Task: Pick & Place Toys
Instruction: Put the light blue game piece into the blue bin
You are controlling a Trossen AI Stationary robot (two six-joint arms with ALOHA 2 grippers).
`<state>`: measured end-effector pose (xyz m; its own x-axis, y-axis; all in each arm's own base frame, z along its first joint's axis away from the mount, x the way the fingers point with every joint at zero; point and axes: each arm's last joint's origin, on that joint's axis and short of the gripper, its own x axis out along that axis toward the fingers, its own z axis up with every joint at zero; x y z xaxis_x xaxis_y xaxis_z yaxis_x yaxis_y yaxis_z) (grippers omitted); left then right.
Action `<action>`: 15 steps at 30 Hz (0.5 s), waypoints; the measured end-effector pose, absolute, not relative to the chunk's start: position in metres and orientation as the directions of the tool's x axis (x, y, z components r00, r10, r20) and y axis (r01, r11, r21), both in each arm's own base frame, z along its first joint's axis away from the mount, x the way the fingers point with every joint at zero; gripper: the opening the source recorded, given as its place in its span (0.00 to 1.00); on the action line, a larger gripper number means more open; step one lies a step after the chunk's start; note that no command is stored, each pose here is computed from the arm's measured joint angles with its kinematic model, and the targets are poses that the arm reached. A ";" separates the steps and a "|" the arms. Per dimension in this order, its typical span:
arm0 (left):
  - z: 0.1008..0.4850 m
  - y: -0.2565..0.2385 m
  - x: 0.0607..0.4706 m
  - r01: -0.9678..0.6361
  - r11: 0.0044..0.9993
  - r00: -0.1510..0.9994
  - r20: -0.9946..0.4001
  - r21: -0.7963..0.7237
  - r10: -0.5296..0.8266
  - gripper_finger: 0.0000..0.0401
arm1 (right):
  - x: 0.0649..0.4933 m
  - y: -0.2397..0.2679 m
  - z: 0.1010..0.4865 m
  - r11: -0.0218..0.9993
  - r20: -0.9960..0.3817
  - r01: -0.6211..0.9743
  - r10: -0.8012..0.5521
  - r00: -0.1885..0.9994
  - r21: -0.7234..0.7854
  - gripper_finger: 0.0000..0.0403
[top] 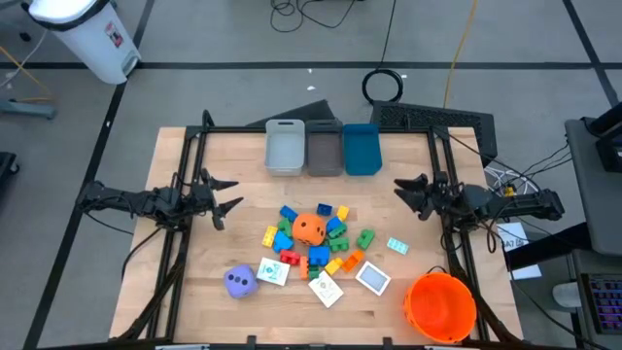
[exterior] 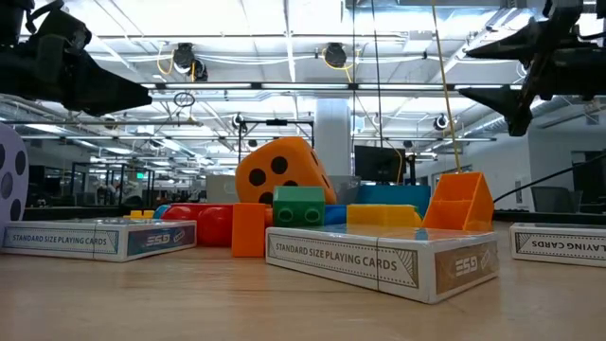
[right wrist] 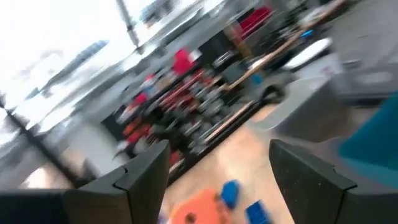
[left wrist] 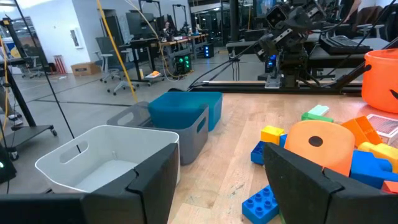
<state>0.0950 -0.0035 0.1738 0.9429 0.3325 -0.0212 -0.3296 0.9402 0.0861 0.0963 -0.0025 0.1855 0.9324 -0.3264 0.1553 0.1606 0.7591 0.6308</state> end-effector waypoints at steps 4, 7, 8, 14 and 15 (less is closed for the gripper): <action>0.174 -0.003 0.095 -0.330 0.940 0.943 -0.021 0.086 0.333 0.60 | 0.096 -0.004 0.195 0.736 0.234 0.126 -0.365 0.901 0.665 0.66; 0.174 -0.003 0.095 -0.329 0.940 0.943 -0.022 0.086 0.332 0.60 | 0.098 0.001 0.209 0.776 0.380 -0.085 -0.208 0.901 0.625 0.66; 0.174 -0.003 0.095 -0.329 0.940 0.943 -0.022 0.086 0.332 0.60 | 0.098 0.003 0.214 0.785 0.433 -0.165 -0.142 0.890 0.597 0.66; 0.174 -0.003 0.095 -0.330 0.940 0.943 -0.021 0.086 0.333 0.60 | 0.113 0.024 0.218 0.852 0.478 -0.319 0.093 0.873 0.416 0.66; 0.174 -0.003 0.095 -0.330 0.940 0.943 -0.021 0.086 0.332 0.60 | 0.119 0.028 0.216 0.883 0.429 -0.284 0.106 0.897 0.375 0.66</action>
<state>0.0950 -0.0035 0.1738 0.9429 0.3324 -0.0212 -0.3296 0.9402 0.0861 0.1189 0.0280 0.2165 0.8969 0.1060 0.4293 -0.2836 0.8828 0.3746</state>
